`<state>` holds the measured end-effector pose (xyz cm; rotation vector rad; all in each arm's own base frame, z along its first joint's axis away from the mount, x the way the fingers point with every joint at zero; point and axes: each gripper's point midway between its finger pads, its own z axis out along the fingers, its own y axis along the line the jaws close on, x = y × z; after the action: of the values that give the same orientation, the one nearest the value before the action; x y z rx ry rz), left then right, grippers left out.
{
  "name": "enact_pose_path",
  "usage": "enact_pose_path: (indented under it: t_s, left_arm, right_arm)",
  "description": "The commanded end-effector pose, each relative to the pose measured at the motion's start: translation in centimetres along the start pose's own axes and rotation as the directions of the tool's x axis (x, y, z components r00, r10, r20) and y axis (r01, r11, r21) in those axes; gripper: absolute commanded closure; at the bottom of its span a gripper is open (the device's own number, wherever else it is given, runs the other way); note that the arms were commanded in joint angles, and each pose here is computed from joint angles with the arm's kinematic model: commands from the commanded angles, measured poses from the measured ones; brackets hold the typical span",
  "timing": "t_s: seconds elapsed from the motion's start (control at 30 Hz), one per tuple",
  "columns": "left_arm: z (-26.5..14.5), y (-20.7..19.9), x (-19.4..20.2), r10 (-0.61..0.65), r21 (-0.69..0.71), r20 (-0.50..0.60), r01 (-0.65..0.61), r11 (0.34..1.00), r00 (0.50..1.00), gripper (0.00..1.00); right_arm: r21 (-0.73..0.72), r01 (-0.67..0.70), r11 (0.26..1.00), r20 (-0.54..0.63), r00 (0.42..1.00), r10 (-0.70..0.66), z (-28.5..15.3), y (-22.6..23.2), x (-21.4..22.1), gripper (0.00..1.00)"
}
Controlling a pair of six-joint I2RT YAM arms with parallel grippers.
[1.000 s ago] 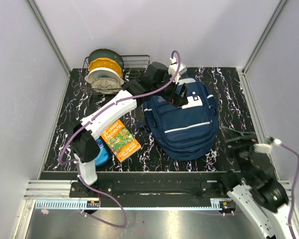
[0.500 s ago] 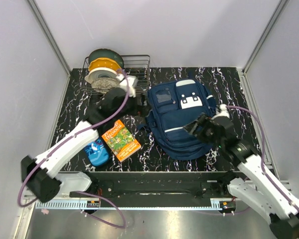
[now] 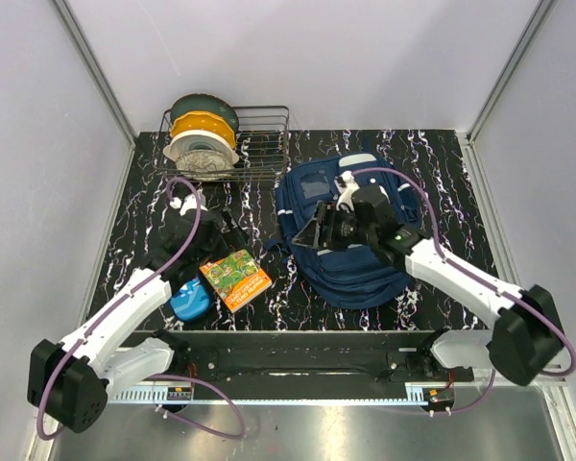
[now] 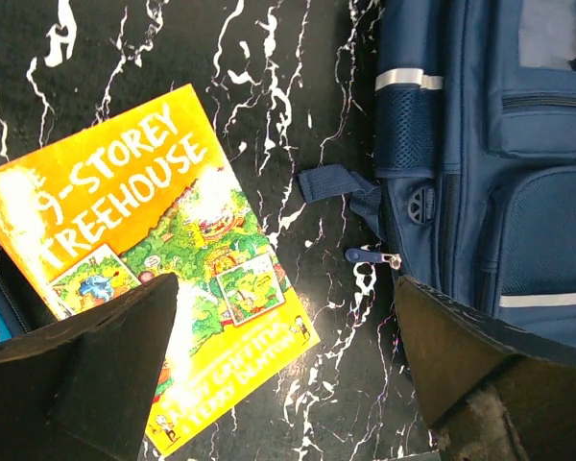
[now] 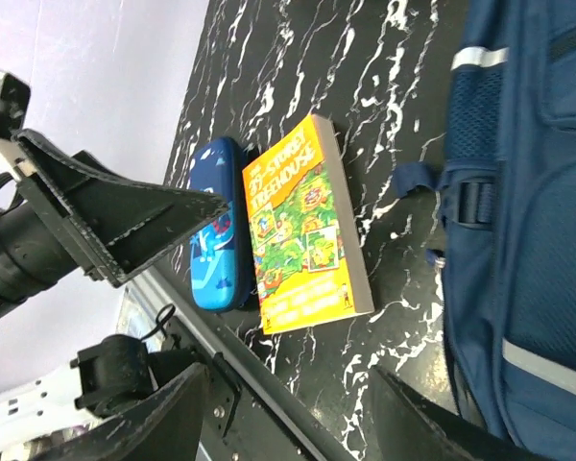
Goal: Pack the student bag
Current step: Pick up the book from the center of the board.
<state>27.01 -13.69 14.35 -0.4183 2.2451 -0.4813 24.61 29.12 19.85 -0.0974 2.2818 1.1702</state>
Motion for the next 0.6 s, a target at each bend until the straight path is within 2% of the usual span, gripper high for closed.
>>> enact_pose_path:
  t_s: [0.0,0.13,0.2,0.57]
  left_arm:
    - [0.7,1.0,0.7,-0.102,-0.040,-0.020,0.101,0.994,0.995,0.01]
    - [1.8,3.6,1.9,-0.248,-0.066,-0.044,0.245,0.967,0.968,0.01]
    - [2.3,4.6,3.2,-0.287,-0.075,-0.075,0.281,0.957,0.955,0.01]
    - [1.8,9.2,4.0,-0.312,-0.308,-0.014,0.293,0.905,0.950,0.01]
  right_arm:
    - [-0.121,0.072,0.990,-0.022,0.997,-0.076,2.6,3.3,-1.2,0.28]
    - [-0.121,0.016,0.993,-0.095,0.995,-0.028,5.9,3.0,-0.1,0.30]
    - [-0.181,0.000,0.984,-0.109,0.994,-0.020,7.4,3.8,0.6,0.31]
    - [-0.116,-0.037,0.993,-0.233,0.972,0.010,12.4,3.6,5.7,0.31]
